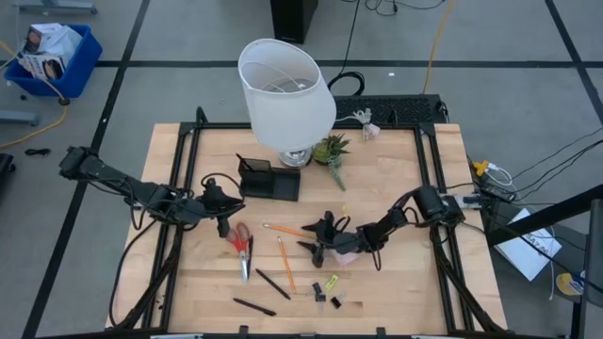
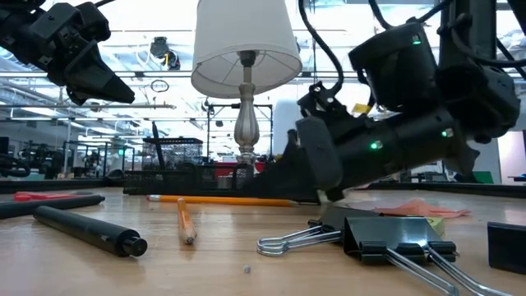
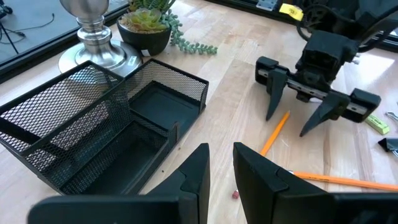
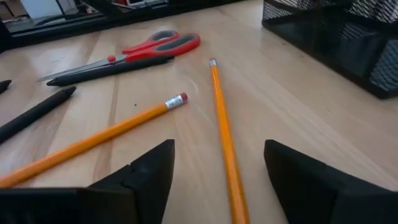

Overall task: Pick and place office supplies into organizer
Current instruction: Put the orange pencil into the black desk organizer

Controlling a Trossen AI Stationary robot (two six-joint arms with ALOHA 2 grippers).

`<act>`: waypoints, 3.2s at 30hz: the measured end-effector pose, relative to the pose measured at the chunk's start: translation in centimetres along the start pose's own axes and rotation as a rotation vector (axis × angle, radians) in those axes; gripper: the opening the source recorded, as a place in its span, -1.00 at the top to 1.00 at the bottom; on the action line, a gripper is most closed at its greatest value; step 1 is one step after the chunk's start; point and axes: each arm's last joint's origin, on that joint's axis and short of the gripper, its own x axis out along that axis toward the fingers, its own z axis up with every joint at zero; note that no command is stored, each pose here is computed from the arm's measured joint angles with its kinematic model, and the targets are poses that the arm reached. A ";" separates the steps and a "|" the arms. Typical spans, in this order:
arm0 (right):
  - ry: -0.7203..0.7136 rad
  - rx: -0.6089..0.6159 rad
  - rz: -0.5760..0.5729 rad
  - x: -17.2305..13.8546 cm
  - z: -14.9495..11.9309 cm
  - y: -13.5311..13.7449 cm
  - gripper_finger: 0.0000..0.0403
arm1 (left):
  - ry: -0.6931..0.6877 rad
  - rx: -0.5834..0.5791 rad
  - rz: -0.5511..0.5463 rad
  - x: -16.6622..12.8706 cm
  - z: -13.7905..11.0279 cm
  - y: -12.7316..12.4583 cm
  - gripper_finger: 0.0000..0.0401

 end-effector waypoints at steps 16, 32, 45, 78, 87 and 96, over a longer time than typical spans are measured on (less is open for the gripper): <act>0.112 -0.012 -0.097 -0.1 -1.1 -0.8 0.12 | 0.001 -0.007 -0.001 0.0 0.0 0.0 0.62; 0.157 -0.137 -0.109 -0.2 -1.5 -1.0 0.28 | 0.003 -0.011 -0.006 0.0 0.0 0.0 0.62; 0.158 -0.129 -0.105 -0.1 -1.4 -0.9 0.57 | 0.003 -0.011 -0.005 0.0 0.0 0.0 0.62; -0.021 -0.160 0.041 -0.5 2.3 0.6 0.90 | -0.028 -0.033 -0.046 0.0 0.4 -0.3 0.62; -0.088 -0.182 0.033 -1.0 4.1 0.9 0.90 | -0.023 -0.045 -0.041 0.1 0.4 -0.2 0.56; -0.177 -0.156 0.019 -0.7 5.4 0.2 0.90 | -0.079 0.001 -0.063 0.0 1.0 -0.5 0.07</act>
